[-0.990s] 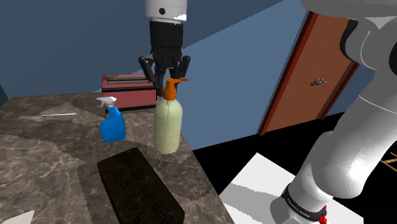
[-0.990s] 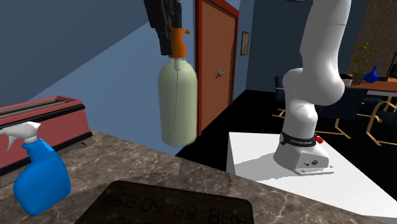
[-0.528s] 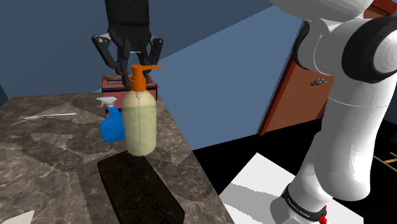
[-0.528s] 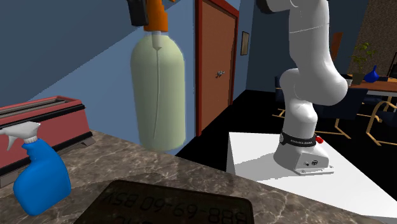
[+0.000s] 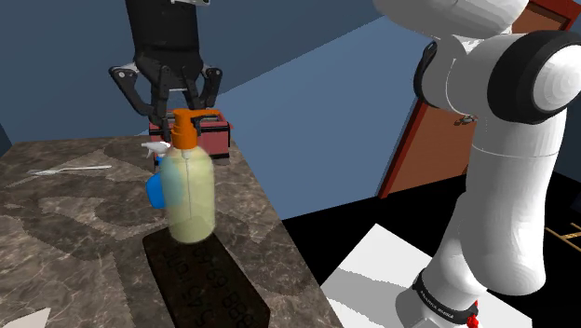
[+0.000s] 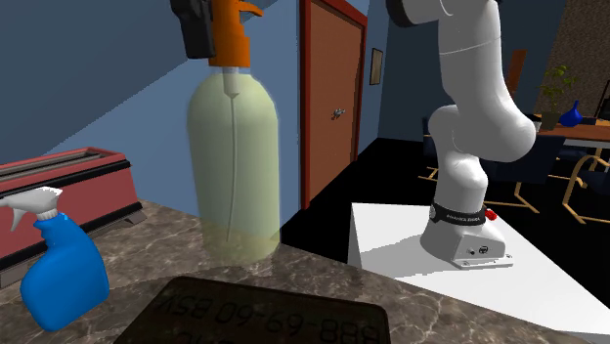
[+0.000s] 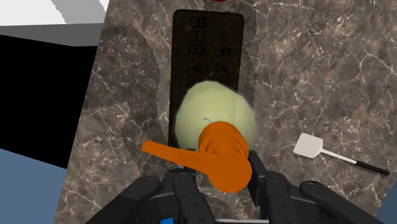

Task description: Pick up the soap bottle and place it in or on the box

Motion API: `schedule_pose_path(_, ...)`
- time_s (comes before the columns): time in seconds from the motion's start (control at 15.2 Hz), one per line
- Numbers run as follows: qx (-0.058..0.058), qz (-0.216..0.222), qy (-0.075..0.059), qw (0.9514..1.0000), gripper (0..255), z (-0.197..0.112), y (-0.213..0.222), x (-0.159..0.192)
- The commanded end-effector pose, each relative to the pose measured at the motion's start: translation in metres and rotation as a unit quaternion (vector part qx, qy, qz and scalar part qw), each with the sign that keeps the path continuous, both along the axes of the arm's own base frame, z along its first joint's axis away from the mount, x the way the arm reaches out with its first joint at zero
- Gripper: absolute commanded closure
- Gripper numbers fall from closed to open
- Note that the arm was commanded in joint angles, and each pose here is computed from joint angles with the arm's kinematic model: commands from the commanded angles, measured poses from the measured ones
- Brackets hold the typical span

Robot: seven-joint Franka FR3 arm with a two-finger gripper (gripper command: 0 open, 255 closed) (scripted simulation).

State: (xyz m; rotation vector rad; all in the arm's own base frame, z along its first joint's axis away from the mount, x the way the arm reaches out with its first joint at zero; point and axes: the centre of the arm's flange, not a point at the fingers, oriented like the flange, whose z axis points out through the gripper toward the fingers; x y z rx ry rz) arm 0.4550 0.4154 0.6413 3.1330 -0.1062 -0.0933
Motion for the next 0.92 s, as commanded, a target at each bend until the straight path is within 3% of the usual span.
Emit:
schedule_pose_path(0.0, 0.000, 0.000, 0.000, 1.0000, 255, -0.011, 0.001, 0.000)
schedule_pose_path(0.86, 0.000, 0.000, 0.000, 1.0000, 255, -0.079, 0.001, 0.000)
